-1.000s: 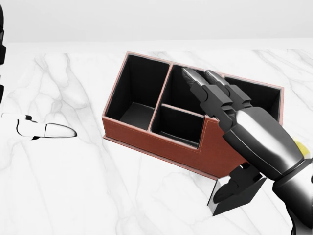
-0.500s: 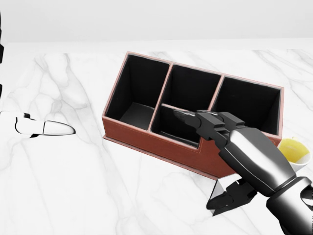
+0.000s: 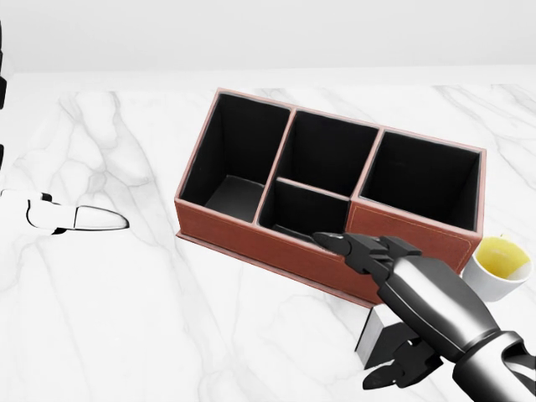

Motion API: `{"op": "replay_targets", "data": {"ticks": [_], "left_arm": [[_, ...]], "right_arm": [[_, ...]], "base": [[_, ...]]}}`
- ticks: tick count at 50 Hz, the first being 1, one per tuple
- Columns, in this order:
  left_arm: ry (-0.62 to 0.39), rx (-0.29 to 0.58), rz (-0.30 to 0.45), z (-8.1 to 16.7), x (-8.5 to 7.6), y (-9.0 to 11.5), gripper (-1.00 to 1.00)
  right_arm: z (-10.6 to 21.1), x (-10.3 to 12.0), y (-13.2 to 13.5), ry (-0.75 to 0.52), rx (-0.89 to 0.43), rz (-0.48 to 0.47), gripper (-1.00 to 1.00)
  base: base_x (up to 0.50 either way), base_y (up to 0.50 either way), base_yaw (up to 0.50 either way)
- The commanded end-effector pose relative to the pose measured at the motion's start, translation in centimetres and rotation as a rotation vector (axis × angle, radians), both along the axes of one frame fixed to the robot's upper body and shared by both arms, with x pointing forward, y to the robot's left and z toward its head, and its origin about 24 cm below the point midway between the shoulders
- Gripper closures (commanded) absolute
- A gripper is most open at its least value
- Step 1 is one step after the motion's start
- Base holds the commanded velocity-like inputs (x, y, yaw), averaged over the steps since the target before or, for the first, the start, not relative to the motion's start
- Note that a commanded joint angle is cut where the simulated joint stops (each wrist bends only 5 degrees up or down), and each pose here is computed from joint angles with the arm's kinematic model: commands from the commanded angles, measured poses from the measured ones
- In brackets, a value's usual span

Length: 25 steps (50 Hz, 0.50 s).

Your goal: Pick up the book and place it in the right compartment of the caddy.

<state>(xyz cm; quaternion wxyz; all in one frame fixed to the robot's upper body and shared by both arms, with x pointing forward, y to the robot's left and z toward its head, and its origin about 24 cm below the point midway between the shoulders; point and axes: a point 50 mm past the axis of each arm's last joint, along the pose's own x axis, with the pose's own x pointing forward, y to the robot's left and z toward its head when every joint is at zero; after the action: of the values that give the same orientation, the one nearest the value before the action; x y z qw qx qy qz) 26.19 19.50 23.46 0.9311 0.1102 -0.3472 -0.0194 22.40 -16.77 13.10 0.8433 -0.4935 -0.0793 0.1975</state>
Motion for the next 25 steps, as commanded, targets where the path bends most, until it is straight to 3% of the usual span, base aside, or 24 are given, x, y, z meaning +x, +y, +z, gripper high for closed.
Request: {"op": "replay_targets", "data": {"ticks": [1, 9, 25], "left_arm": [[-0.001, -0.001, 0.001, 0.0, 0.0, 0.0, -1.00], [0.000, 0.002, 0.001, 0.0, 0.0, 0.0, -1.00], [-0.004, 0.003, -0.001, 0.1, 0.0, 0.0, -1.00]], "right_arm": [[-1.3, -0.1, -0.5, 0.057, -0.018, -0.033, -0.64], [-3.3, 0.2, -1.7, 0.148, -0.102, -0.102, -0.65], [-3.2, 0.6, -1.2, 0.143, -0.139, -0.091, -0.61]], "base": [[0.00, 0.00, 0.00], [0.00, 0.00, 0.00], [0.00, 0.00, 0.00]]}}
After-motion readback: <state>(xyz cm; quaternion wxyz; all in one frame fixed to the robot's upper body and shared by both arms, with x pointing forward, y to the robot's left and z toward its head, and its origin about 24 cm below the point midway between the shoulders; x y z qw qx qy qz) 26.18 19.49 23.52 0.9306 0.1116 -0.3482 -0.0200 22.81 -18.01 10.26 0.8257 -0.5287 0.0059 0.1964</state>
